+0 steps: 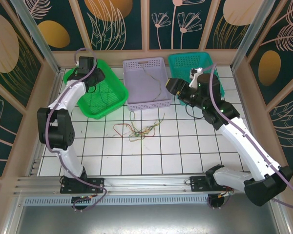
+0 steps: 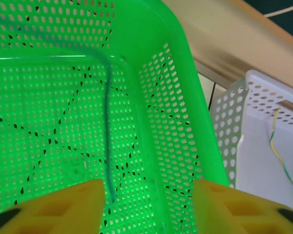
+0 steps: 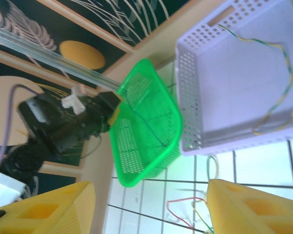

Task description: Untangle the cables

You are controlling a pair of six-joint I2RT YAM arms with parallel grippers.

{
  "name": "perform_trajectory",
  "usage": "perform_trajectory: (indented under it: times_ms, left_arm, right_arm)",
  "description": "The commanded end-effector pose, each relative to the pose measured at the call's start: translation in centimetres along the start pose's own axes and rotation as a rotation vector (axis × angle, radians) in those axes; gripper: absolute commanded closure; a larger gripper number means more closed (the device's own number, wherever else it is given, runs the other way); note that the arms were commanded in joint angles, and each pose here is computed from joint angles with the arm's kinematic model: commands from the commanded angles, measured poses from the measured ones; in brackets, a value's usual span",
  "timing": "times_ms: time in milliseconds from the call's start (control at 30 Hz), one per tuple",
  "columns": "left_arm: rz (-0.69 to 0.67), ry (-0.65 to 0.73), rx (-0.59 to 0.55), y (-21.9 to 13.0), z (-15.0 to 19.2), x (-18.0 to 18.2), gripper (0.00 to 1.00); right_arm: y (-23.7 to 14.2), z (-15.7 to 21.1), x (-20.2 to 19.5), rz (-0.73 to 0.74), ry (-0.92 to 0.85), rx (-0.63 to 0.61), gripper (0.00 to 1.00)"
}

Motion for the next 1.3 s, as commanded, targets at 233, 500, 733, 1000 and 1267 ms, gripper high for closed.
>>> perform_trajectory:
  times_ms: [233, 500, 733, 1000, 1267]
  left_arm:
    - [0.128, -0.028, 0.022, -9.7, 3.3, -2.6, 0.41]
    - [0.183, -0.063, 0.269, -14.5, 17.4, -2.4, 0.55]
    - [0.147, -0.132, 0.432, -14.7, 23.6, 1.4, 0.52]
    - [0.146, -0.19, 0.494, -12.9, 25.4, 1.5, 0.49]
    - [0.099, -0.152, 0.5, -12.0, 26.5, 1.6, 0.48]
  right_arm:
    - [0.7, 8.9, -7.8, 0.245, 0.235, 0.191, 0.46]
    - [4.8, 12.7, -9.7, 0.234, 0.201, 0.252, 0.59]
    - [8.4, 12.7, -10.1, 0.234, -0.068, 0.297, 0.6]
    - [12.4, 13.0, -10.2, 0.203, -0.157, 0.373, 0.65]
    - [14.4, 14.8, -12.2, 0.288, -0.157, 0.441, 0.69]
Point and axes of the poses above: each hand's point on the last joint's axis, 136 mm out from that joint toward the fingers, its own y axis out along the fingers, its own x axis along the line the jaws close on, z = x × y, the point moved 10 cm from there along -y, back along the fingers, and after that the axes turned 10 degrees about -y, right-handed, at the moved point
